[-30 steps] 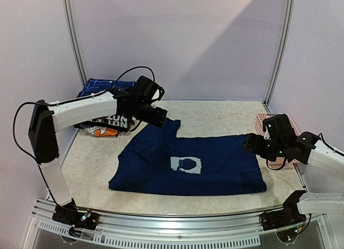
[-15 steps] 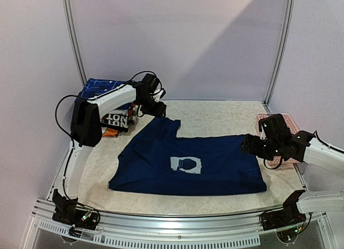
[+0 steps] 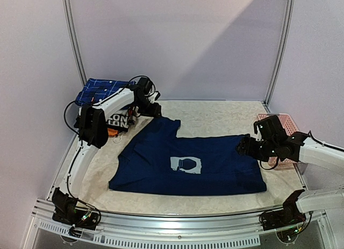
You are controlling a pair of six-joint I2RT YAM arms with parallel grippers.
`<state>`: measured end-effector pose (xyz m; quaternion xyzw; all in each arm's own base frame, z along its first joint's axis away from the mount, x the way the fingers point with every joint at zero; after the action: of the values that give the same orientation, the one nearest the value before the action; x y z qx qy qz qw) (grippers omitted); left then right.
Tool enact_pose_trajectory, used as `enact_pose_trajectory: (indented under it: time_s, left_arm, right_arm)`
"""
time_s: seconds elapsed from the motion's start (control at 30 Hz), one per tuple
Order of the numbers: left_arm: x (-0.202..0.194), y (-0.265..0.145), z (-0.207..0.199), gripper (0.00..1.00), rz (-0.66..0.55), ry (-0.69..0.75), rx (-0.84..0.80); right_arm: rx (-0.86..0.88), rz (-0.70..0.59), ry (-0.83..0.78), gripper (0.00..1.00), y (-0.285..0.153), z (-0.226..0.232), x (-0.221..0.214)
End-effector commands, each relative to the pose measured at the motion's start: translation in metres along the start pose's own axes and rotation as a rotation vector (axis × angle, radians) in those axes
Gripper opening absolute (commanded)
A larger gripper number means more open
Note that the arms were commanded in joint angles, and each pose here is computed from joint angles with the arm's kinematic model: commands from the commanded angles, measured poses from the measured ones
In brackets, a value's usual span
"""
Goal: Fold and stack the mixed laundry pile
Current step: Pick up the 1/3-folded T-shirt from the center of the board.
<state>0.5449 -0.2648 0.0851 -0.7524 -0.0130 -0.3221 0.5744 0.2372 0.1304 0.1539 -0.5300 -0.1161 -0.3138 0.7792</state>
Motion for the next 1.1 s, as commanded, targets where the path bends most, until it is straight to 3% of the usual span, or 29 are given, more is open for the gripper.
enact_pose_trajectory:
  time_s: [0.0, 0.57, 0.97, 1.07]
  left_arm:
    - [-0.003, 0.017, 0.003, 0.61, 0.000, -0.025, -0.043]
    - [-0.024, 0.043, -0.003, 0.62, 0.073, -0.075, -0.008]
    - [-0.018, 0.040, -0.016, 0.19, 0.049, -0.055, -0.023]
    - [-0.015, 0.036, -0.015, 0.02, 0.037, -0.054, -0.007]
  right_arm:
    - [0.022, 0.027, 0.004, 0.88, 0.008, 0.003, -0.006]
    - [0.035, 0.037, 0.005, 0.87, 0.006, -0.003, -0.014]
    - [0.042, 0.026, 0.004, 0.88, 0.002, -0.004, -0.013]
    - [0.042, 0.025, 0.003, 0.88, 0.002, -0.003, -0.013]
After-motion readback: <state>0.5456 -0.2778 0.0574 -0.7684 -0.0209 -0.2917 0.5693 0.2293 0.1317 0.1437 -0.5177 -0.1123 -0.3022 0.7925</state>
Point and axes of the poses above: each gripper's point midway between its finger pads, its own y axis out along the fingers, its own z axis along the line the jaws close on, x = y × z, the point moved 5 cm from there along -y, back along the fingers, and after that the axes turned 5 degrees about y, right-handed, at the moved point
